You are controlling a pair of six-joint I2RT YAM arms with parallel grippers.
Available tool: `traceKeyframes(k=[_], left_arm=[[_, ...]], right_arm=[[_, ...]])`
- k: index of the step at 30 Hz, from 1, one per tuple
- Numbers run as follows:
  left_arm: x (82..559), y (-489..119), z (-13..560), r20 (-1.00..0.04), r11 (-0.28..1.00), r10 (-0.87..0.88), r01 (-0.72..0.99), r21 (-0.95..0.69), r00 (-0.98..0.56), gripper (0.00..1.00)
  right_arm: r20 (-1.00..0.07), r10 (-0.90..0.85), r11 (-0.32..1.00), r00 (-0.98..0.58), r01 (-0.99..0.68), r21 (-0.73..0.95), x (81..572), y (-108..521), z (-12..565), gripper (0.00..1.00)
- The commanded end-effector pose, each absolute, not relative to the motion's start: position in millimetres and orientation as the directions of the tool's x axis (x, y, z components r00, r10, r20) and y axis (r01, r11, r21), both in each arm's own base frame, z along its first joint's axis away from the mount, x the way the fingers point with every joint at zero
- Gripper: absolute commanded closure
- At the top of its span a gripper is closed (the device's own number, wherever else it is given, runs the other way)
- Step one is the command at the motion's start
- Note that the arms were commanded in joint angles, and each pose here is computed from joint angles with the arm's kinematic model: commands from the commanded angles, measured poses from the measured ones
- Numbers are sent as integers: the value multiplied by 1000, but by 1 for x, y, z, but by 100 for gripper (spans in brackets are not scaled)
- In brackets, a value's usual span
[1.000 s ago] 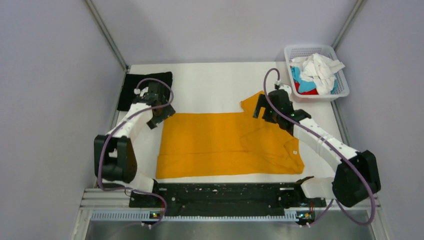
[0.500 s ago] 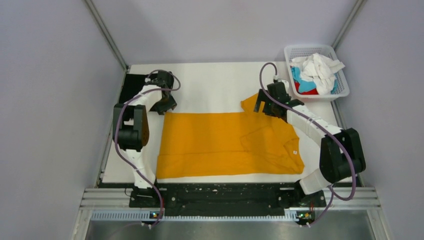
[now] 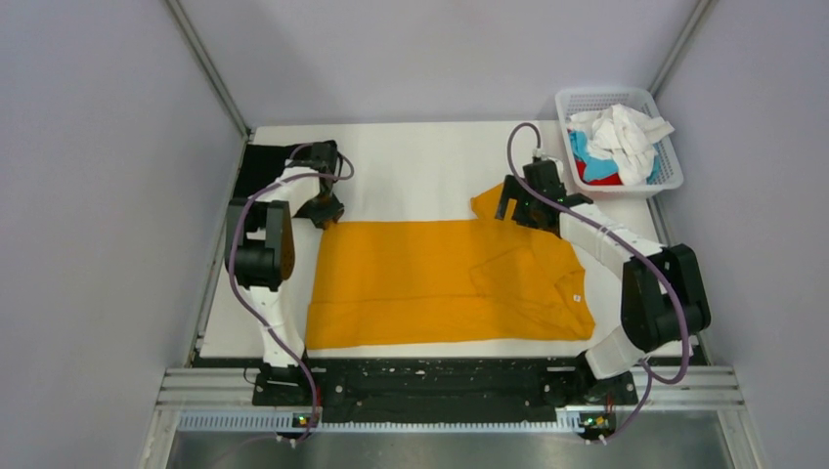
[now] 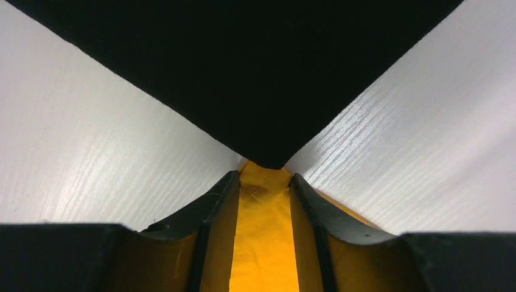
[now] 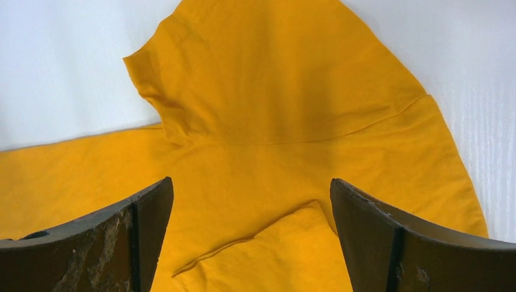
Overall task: Fold and stack the t-shirts
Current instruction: Grab the side of the flattened tshirt furthest away from the robot with both arms
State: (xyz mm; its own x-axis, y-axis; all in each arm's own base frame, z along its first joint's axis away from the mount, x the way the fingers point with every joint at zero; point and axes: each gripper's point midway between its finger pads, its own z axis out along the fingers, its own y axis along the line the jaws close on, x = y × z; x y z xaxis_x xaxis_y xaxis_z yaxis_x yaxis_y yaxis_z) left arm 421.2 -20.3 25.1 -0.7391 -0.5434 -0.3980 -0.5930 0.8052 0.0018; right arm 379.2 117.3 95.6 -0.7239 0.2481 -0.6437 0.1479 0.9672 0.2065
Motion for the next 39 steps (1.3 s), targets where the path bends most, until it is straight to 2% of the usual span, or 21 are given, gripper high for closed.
traceKeyframes(k=[1, 2, 8, 11, 15, 21, 25, 28, 32, 34, 39], left_arm=[[412, -16, 13, -369, 791, -551, -610, 55, -748, 60], [413, -17, 13, -368, 792, -551, -609, 52, -749, 62], [413, -19, 14, -348, 796, -548, -602, 60, -760, 89], [408, -17, 16, -334, 794, -547, -602, 84, -768, 91], [407, -14, 22, -339, 792, -543, -602, 97, -768, 100], [413, -19, 34, -346, 800, -541, -596, 70, -767, 100], [416, -22, 39, -350, 806, -537, -589, 55, -768, 100], [416, -22, 41, -352, 807, -535, -588, 56, -768, 100], [415, -21, 45, -359, 804, -538, -592, 53, -763, 100], [414, -22, 47, -363, 803, -539, -593, 49, -760, 100], [411, -23, 52, -374, 803, -538, -594, 45, -756, 100]], right_arm=[[-675, 254, 964, -693, 123, 237, 397, 122, 106, 2], [-679, 250, 965, -690, 118, 236, 400, 123, 107, 3], [-717, 194, 978, -670, 73, 197, 435, 130, 112, 7], [-749, 150, 987, -645, 55, 150, 463, 131, 114, 10], [-783, 90, 996, -616, 48, 77, 507, 133, 108, 14], [-780, 51, 996, -624, 90, -7, 555, 133, 85, 26], [-742, 17, 994, -671, 90, -58, 569, 133, 56, 33], [-707, 21, 994, -707, 93, -63, 561, 133, 41, 42], [-675, 33, 988, -737, 126, -88, 539, 122, 30, 46], [-663, 39, 984, -748, 142, -103, 528, 116, 27, 52], [-669, 93, 971, -738, 214, -102, 506, 103, 31, 60]])
